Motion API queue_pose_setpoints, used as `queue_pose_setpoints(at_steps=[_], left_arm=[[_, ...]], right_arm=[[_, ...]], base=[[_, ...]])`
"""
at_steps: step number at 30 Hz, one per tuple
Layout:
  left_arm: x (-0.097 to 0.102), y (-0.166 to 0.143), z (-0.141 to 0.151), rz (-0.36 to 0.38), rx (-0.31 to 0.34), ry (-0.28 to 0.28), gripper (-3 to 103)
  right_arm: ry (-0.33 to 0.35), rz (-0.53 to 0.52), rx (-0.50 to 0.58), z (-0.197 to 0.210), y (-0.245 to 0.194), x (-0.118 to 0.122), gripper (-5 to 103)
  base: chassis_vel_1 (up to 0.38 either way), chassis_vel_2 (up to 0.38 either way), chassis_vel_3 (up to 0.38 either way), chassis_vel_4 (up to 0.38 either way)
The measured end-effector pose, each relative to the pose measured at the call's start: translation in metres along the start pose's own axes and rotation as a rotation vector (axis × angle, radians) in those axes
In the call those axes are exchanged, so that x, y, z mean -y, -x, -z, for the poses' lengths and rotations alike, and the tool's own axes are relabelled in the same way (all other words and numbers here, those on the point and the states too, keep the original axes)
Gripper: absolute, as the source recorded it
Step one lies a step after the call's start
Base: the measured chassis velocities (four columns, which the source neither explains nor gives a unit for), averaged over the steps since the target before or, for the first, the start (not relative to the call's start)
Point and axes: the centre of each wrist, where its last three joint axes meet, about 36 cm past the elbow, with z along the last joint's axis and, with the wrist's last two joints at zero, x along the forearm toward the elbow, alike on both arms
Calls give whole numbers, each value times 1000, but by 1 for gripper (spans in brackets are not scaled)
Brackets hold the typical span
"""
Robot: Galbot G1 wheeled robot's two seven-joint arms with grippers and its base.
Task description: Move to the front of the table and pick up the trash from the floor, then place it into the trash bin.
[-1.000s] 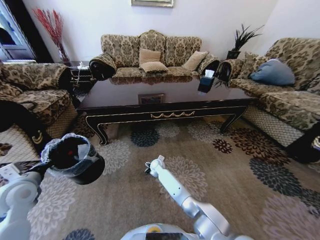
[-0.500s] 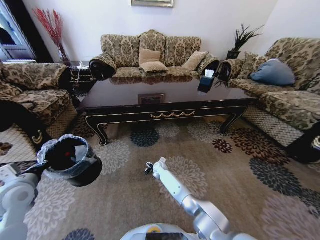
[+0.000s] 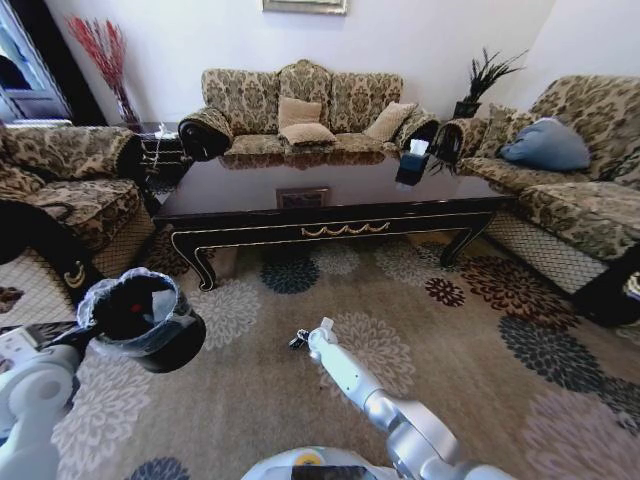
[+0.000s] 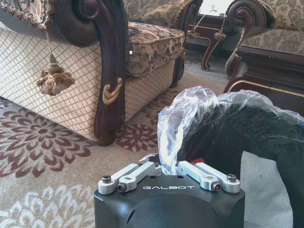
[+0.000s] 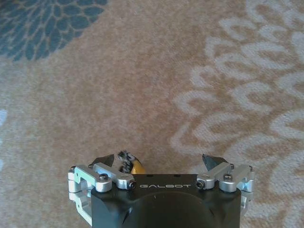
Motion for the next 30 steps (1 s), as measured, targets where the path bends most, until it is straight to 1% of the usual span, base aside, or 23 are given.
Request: queue_pose_setpoints(at_steps=[8,11,17,22,29,30], left_arm=[[-1,0,0,2,-1,0,4],[-2,-1,0,4,-1,-1,4],[-3,-1,0,4,0,-2,4],[-1,0,0,0,-1,-2,4],[-2,1,0,1,-2,-1,4],[-2,1,1,3,-1,-1,4]], right_arm=[[-9,35,-4,-7,-8,-10,100],[-23,47,-19,-19,-12,-16,100],[-43,52,-35,-35,-15,-18,100],[-74,55,-54,-50,-19,-21,100],[-91,46,-60,-54,-17,-20,100],[-94,41,-59,-54,-15,-19,102]], base=[[0,0,0,0],[0,0,0,0],[0,0,0,0],[0,0,0,0],[0,0,0,0],[0,0,0,0]])
